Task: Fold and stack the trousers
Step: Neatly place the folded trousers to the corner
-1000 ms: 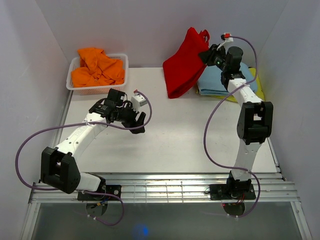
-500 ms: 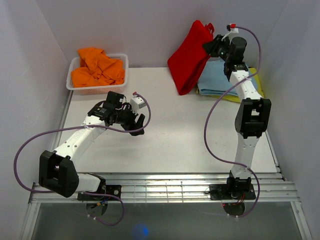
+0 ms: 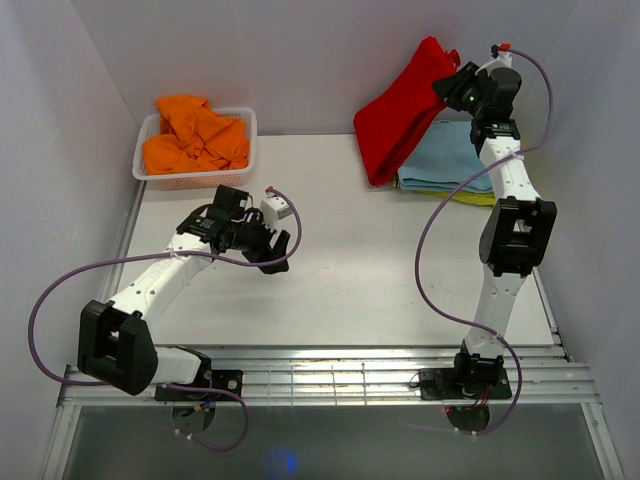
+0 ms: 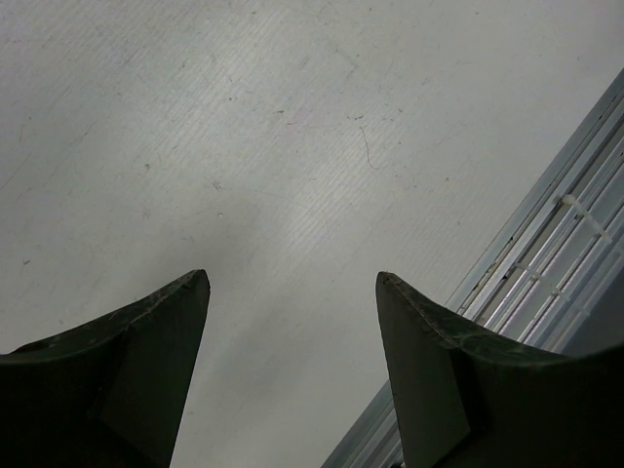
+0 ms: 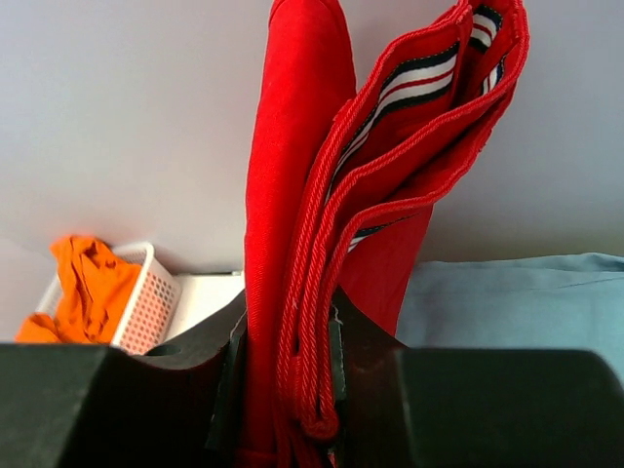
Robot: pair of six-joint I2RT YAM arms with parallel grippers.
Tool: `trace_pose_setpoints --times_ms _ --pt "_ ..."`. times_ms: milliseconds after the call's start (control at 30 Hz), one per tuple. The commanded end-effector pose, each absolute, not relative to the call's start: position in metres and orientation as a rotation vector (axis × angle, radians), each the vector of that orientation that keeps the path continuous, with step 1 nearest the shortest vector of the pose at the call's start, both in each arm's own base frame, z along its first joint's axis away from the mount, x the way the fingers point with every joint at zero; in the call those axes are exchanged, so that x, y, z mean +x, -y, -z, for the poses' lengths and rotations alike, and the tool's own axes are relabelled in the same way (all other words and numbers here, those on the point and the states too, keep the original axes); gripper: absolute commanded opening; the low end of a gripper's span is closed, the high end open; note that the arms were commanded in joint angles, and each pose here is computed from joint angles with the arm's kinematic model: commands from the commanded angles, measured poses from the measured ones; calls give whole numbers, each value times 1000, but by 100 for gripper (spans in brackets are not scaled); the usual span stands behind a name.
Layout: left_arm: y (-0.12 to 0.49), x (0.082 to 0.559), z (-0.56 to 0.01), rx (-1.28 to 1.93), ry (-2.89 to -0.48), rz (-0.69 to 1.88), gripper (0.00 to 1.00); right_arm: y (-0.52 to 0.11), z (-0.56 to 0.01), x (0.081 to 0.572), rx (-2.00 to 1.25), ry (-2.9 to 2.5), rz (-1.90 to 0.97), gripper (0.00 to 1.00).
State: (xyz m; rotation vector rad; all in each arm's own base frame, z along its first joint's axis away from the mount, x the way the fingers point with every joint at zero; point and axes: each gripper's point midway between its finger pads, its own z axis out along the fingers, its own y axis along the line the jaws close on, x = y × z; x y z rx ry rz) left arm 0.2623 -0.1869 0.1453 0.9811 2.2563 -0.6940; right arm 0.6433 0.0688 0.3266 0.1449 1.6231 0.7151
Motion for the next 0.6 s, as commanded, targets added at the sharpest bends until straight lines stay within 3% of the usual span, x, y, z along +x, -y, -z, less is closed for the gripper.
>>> trace_pose_setpoints --times_ms 0,200,567 --pt "189 260 -160 974 -2197 711 80 -34 -493 606 133 -1226 -705 8" --pt "189 261 -157 977 -2206 716 80 -1 -501 595 199 -1212 -710 8" --pt "190 262 -152 984 -2224 723 80 89 -411 592 394 -1348 -703 8"
